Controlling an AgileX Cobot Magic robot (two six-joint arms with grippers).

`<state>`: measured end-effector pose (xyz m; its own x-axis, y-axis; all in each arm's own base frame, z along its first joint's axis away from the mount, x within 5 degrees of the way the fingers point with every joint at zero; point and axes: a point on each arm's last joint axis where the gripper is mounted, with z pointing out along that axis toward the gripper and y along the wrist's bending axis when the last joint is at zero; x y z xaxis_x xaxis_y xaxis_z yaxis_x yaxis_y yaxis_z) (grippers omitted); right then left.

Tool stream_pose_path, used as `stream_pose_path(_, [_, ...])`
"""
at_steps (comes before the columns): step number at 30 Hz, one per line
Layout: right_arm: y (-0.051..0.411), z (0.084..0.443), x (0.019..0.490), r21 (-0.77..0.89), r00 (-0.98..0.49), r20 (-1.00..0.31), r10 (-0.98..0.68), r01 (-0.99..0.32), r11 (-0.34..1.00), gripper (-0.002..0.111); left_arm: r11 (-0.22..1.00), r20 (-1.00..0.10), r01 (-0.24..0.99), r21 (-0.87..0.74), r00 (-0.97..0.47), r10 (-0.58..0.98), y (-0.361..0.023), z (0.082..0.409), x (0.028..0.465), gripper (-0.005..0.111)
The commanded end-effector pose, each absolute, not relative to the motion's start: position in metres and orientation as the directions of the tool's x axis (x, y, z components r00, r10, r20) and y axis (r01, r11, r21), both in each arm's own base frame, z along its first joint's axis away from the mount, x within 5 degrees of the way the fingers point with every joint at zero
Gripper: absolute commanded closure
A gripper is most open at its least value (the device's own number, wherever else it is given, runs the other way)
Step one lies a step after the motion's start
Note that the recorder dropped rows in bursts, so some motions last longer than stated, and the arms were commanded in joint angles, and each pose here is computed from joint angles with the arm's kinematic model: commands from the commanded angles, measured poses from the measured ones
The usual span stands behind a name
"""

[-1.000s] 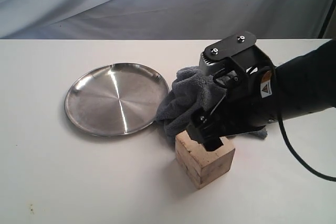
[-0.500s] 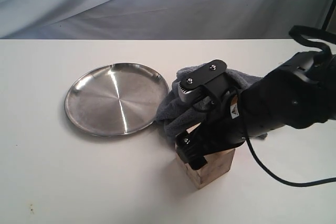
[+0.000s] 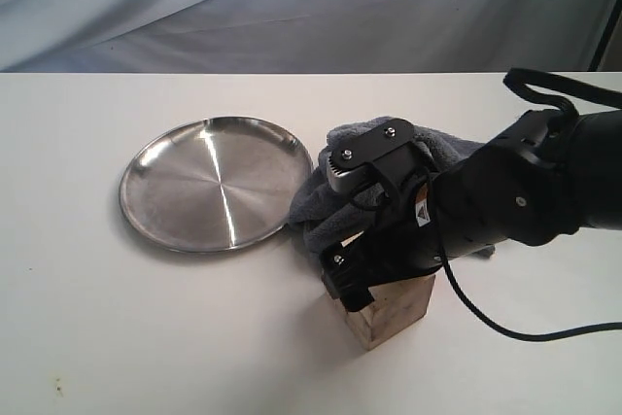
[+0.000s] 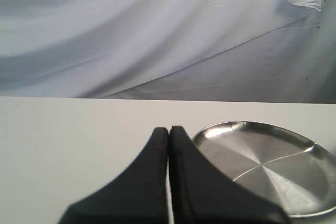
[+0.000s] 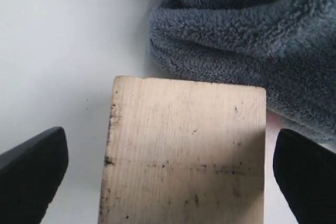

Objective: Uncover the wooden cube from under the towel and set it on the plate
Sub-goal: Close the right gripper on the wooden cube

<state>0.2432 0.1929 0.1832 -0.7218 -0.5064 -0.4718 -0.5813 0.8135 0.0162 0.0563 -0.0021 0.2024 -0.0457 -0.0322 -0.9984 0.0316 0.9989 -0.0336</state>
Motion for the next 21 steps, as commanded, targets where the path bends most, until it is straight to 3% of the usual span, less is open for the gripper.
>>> stream_pose_path(1, [0.1937, 0.1846, 0.2441, 0.019, -0.727, -0.486, -0.486, -0.564, 0.825, 0.011, 0.999, -0.998, 0.032, -0.036, -0.047, -0.034, -0.0021, 0.2011, 0.0563, 0.105])
stream_pose_path(21, [0.1888, 0.1822, 0.2418, -0.01, -0.745, -0.434, -0.506, -0.558, 0.83, 0.011, 0.999, -0.998, 0.032, -0.036, -0.047, -0.034, -0.0021, 0.2011, 0.0563, 0.105])
